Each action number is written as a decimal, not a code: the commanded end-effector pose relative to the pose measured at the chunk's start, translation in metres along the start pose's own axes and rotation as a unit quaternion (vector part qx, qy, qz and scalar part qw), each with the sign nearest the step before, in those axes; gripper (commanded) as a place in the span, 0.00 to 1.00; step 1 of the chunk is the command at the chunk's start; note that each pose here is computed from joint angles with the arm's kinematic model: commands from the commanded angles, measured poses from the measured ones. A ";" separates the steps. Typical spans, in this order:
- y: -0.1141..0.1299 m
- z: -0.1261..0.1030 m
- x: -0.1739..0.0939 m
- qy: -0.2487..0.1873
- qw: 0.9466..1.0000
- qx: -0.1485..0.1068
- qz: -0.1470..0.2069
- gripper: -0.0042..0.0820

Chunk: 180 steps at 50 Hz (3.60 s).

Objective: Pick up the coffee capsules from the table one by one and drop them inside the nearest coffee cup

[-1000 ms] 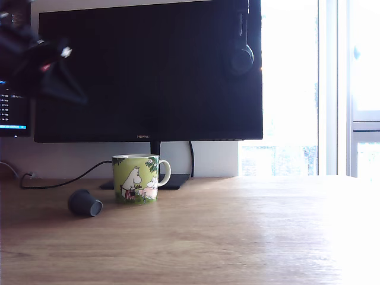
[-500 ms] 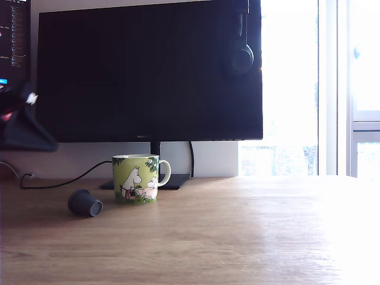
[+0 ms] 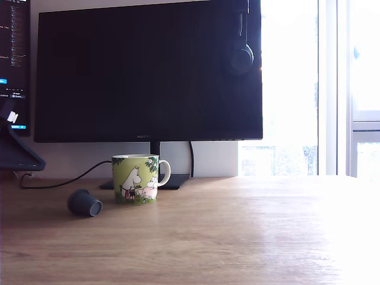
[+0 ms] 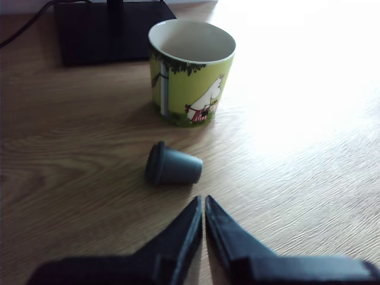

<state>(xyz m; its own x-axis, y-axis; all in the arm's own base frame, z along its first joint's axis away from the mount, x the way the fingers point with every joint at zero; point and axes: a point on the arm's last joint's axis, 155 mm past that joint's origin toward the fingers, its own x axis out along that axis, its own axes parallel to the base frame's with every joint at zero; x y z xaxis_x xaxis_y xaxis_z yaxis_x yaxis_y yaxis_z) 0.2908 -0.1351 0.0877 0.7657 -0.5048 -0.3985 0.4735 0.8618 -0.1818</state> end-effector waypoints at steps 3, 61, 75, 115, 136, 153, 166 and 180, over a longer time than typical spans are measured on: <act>-0.001 -0.005 -0.001 0.002 1.000 -0.002 0.000 0.02; -0.007 -0.004 0.007 -0.005 0.998 0.068 -0.012 0.95; -0.004 0.001 0.020 -0.026 0.996 0.080 -0.012 0.95; 0.019 -0.017 0.081 -0.013 0.997 0.076 0.003 0.95; 0.024 -0.025 0.094 0.002 0.997 0.074 0.007 0.95; 0.023 -0.025 0.100 0.016 0.997 0.079 -0.002 0.36; 0.022 -0.023 0.101 0.014 0.996 0.083 -0.003 0.25; 0.023 -0.023 0.101 0.014 0.996 0.083 -0.003 0.25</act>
<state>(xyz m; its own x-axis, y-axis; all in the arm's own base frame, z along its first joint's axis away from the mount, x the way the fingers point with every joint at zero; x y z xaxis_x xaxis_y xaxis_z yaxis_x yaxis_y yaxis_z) 0.3727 -0.1654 0.0304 0.7627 -0.5065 -0.4023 0.5412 0.8403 -0.0318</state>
